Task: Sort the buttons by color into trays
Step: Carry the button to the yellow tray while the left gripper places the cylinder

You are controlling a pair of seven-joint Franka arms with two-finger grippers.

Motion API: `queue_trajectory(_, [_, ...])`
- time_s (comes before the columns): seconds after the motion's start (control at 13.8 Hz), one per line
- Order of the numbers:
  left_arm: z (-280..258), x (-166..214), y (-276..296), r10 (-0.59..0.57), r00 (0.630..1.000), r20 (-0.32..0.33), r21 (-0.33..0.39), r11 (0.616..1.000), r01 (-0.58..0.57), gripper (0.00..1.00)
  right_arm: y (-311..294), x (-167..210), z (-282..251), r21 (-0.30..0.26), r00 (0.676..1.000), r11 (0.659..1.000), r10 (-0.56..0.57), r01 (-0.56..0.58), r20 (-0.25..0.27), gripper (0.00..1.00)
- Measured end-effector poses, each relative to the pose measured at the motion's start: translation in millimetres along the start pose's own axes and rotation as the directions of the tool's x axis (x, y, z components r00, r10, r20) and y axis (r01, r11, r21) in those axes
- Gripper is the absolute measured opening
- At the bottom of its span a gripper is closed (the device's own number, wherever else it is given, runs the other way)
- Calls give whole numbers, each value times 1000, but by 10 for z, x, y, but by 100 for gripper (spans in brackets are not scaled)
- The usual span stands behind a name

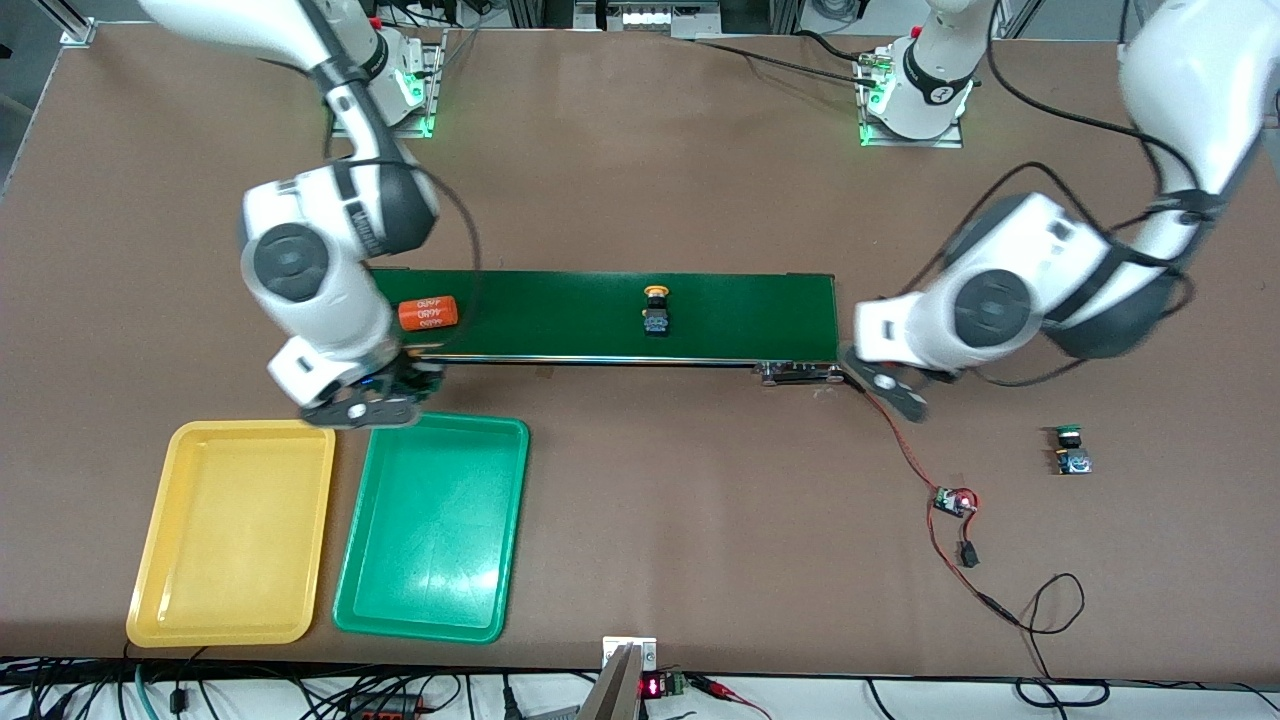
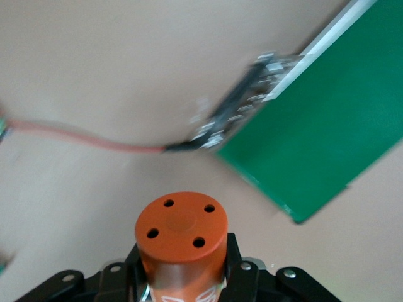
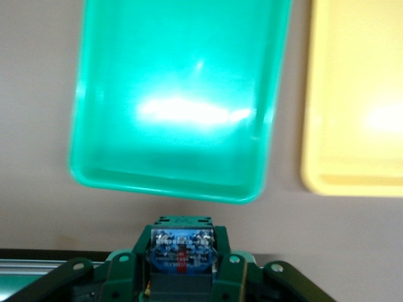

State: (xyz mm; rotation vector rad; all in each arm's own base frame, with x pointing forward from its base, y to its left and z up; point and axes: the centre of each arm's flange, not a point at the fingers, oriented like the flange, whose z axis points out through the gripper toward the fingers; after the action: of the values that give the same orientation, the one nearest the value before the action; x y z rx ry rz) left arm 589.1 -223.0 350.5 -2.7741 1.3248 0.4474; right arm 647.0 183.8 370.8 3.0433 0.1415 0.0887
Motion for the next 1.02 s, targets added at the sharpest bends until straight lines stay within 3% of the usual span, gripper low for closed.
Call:
queue_trajectory(0.22, [119,434,858,188,981,37,20,982,-189,49,852,112,33,-24,995,995,-98,98,19,41])
queue_trajectory(0.44, [440,759,1463,305,947,97,59,948,-311,49,1516,133,229,-69,991,990,-123,126,42,41])
queue_trajectory(0.73, [873,1085,1728,379,921,92,126,913,-388,49,2050,242,810,-155,991,979,-135,131,-15,41])
queue_trajectory(1.02, [926,1160,1786,391,917,82,144,905,-399,80,2489,273,1442,-177,977,969,-190,171,-97,41])
